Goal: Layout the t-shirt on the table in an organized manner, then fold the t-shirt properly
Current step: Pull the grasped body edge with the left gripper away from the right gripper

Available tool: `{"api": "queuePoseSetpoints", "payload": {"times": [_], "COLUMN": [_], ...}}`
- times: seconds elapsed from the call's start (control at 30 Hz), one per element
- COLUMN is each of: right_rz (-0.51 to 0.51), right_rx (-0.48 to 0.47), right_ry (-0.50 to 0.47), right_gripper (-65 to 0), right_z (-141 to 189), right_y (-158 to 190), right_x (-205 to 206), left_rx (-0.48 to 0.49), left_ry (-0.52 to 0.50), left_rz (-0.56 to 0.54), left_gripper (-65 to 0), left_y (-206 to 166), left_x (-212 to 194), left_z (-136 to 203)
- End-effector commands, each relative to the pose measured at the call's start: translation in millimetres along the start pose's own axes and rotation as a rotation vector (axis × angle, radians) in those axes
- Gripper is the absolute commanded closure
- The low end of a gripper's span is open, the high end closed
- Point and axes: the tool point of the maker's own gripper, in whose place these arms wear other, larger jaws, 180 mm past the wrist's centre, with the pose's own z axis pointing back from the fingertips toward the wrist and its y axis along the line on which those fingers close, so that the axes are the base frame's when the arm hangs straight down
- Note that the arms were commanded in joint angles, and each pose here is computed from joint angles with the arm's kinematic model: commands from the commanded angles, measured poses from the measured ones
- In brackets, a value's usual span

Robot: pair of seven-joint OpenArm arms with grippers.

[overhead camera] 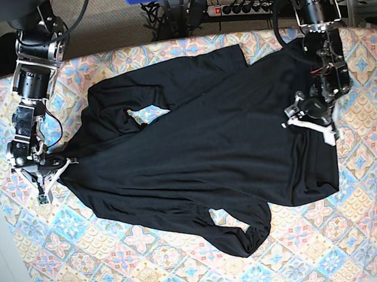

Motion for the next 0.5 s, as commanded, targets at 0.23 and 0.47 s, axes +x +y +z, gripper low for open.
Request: {"api": "queuePoseSetpoints", "payload": {"times": [0.23, 0.47], "right_rz": [-0.007, -0.007], "right_rx": [-0.007, -0.008], "right_ry": [-0.063, -0.066], "right_gripper": [0.0, 0.0], "right_z": [4.8, 5.4], "right_y": [-2.8, -3.0], "right_x": [23.3, 24.2], "left_rx": [0.083, 0.06], "left_ry": [0.01, 0.049], "left_rz": [-0.095, -0.223], "left_gripper": [-30.1, -10.5], "left_y": [-2.9, -20.8], "left_x": [-15.5, -28.6], "left_z": [-14.8, -19.7]}}
